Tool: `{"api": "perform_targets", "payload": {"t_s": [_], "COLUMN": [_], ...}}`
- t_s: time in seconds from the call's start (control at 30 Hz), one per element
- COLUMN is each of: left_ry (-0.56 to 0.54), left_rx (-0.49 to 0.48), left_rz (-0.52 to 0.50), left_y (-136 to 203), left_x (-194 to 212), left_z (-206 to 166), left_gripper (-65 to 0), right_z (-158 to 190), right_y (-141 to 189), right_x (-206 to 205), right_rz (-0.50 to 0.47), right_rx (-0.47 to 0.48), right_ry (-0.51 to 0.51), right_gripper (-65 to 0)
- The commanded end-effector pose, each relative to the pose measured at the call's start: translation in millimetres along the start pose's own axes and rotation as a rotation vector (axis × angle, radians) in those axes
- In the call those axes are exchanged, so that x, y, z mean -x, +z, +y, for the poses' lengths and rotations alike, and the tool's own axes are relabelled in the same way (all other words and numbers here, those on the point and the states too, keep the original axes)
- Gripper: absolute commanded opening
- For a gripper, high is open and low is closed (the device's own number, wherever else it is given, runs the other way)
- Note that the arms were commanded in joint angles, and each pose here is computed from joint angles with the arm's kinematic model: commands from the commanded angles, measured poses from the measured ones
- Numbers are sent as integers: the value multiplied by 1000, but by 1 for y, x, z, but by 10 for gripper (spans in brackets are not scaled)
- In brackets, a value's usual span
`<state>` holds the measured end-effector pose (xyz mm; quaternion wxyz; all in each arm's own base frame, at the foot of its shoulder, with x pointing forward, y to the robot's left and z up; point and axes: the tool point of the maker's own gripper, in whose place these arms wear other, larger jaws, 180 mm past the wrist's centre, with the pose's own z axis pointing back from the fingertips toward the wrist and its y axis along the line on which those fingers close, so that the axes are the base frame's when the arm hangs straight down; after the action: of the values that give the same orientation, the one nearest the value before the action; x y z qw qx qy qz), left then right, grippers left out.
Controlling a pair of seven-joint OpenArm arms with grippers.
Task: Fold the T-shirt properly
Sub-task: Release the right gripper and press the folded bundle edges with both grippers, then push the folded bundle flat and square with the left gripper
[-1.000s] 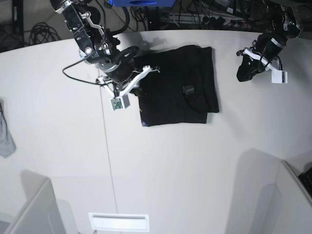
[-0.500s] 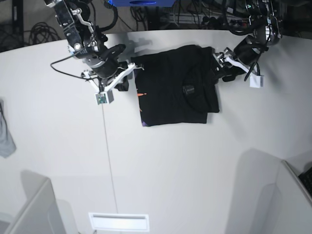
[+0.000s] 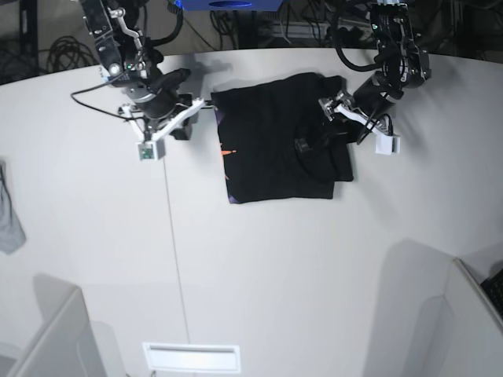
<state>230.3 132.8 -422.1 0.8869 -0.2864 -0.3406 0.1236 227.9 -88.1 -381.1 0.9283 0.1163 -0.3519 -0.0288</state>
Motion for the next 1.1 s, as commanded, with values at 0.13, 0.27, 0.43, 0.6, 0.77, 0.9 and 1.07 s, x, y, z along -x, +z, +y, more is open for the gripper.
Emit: {"api": "perform_targets", "payload": {"t_s": [0.13, 0.27, 0.43, 0.6, 0.77, 0.9, 1.07], "left_ry": [-59, -160, -376, -626, -928, -1211, -1406], "left_rx": [-109, -163, -198, -238, -232, -191, -78], "left_rz": [156, 210, 375, 484, 531, 570, 502], "left_y": [-9, -19, -24, -25, -37, -48, -64], "left_x": [37, 40, 45, 35, 21, 26, 30], "left_z": [8, 7, 6, 12, 2, -14, -44], "left_gripper": [-492, -650, -650, -650, -650, -650, -650], "right_z": [-27, -40, -60, -93, -116, -125, -133], "right_y": [11, 15, 21, 35, 46, 51, 56], "right_x": [-17, -15, -9, 4, 15, 18, 23], "right_rz": [-99, -103, -101, -114, -119, -117, -117], "right_rx": [65, 101, 160, 277, 357, 385, 415], "right_ry": [-32, -49, -102, -253, -337, -347, -369], "right_gripper": [-650, -650, -650, -650, -650, -650, -650]}}
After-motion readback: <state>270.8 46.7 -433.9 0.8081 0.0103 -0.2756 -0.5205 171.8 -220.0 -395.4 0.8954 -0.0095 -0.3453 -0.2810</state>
